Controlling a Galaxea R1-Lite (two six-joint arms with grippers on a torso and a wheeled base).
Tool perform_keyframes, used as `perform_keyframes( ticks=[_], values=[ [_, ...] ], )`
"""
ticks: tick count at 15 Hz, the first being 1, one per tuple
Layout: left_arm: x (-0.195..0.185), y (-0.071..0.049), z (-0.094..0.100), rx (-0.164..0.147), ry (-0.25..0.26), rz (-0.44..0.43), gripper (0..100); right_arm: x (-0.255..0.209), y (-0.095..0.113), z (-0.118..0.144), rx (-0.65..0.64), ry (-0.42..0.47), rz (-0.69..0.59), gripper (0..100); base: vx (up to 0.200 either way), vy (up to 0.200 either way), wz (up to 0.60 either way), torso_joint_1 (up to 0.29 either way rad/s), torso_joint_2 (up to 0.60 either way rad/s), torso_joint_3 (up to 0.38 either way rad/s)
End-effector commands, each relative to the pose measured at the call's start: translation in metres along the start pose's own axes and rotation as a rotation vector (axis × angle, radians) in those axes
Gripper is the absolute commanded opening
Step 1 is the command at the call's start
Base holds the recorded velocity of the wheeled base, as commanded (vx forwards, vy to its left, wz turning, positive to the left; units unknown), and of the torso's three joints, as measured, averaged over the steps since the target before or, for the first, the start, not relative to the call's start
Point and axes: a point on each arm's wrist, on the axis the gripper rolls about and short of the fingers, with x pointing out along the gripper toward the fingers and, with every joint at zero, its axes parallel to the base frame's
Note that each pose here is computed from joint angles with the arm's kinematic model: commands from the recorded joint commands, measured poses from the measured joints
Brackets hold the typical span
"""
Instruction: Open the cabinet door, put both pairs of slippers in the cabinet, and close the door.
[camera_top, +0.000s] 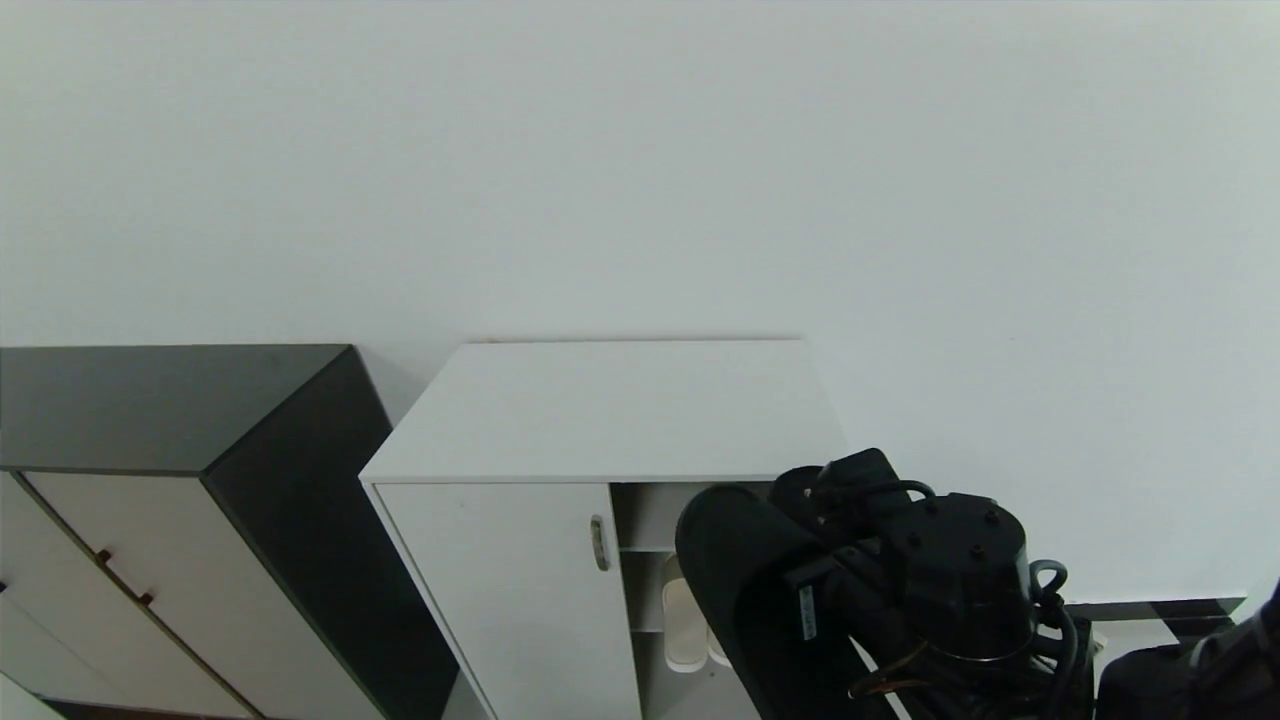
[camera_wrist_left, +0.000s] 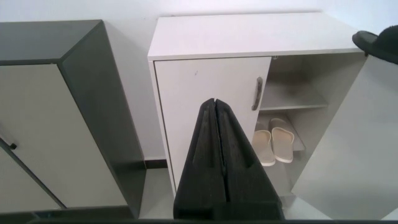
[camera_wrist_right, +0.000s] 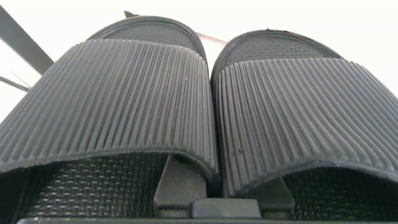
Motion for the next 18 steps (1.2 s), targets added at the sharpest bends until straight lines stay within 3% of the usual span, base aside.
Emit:
perform_keyframes(
  ticks=[1,10,18],
  values=[
    [0.0001,0.0000,0.0000,0.000,0.001,0.000,0,-0.0035,0.0027,-0.0033,-0.008,0.010,0.013,0,0.000,0.000,0.00,0.000,0.00,0.000],
    [0.0001,0.0000,-0.0001,0.000,0.002,0.000,0,-0.0080,0.0073,-0.0095,-0.018,0.021,0.062,0,0.000,0.000,0.00,0.000,0.00,0.000],
    [0.0001,0.0000,0.0000,0.000,0.001,0.000,0,-0.0063,0.0084,-0.0127,-0.020,0.025,0.063,0,0.000,0.000,0.00,-0.152,0.34,0.189]
  ],
)
